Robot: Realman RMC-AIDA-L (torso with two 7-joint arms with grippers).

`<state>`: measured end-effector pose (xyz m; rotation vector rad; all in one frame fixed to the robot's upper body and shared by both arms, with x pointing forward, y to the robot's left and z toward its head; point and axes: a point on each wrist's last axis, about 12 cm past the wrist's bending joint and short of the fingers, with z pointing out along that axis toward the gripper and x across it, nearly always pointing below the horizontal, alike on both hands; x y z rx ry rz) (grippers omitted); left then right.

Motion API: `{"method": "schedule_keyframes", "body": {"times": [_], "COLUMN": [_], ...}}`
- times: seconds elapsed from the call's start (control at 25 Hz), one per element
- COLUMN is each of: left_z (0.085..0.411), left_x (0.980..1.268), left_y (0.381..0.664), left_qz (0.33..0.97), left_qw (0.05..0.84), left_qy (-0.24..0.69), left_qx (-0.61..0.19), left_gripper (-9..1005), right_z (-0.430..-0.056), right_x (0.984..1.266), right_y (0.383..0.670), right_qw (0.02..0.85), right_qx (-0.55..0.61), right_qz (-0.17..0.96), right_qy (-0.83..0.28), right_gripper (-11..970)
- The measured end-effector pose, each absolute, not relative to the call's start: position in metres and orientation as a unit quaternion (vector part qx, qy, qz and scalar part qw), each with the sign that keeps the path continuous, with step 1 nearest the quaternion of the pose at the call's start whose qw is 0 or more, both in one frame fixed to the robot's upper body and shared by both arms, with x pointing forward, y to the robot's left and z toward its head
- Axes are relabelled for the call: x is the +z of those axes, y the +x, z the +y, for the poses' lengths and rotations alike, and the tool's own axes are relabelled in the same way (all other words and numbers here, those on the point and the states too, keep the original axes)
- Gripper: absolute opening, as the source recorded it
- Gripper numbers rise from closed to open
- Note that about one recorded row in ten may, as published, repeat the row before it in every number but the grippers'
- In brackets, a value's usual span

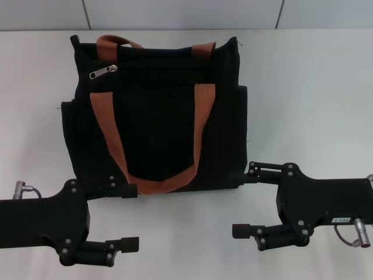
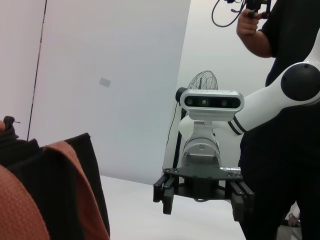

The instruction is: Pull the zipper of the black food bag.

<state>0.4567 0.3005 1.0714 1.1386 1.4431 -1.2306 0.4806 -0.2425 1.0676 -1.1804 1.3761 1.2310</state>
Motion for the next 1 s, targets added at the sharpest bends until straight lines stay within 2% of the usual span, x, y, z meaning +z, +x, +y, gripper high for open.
{"method": "schedule_keyframes", "body": {"times": [0.4,0.56,0.76,0.8,0.84,1.0], "left_z": [0.301,0.303,0.309,0.315,0.315,0.338], "left_x": [1.072,1.076,1.087,1.093,1.093,1.1], "left_y": [0.457,0.459,0.463,0.464,0.464,0.473], "left_qz": [0.582,0.578,0.551,0.537,0.537,0.537], "left_qw": [0.449,0.474,0.566,0.613,0.613,0.7], "left_qy": [0.46,0.444,0.385,0.351,0.351,0.262], "left_qx": [-0.497,-0.494,-0.477,-0.461,-0.461,-0.391], "left_gripper": [829,828,828,828,828,828], "right_z": [-0.242,-0.242,-0.242,-0.242,-0.242,-0.243], "right_x": [1.068,1.068,1.068,1.068,1.068,1.068], "right_y": [0.481,0.481,0.482,0.482,0.482,0.481], "right_qw": [0.457,0.458,0.459,0.459,0.459,0.46], "right_qx": [0.5,0.5,0.499,0.498,0.498,0.5], "right_qz": [0.557,0.557,0.558,0.558,0.558,0.557], "right_qy": [-0.48,-0.48,-0.479,-0.479,-0.479,-0.477], "right_gripper": [813,813,813,813,813,813]}}
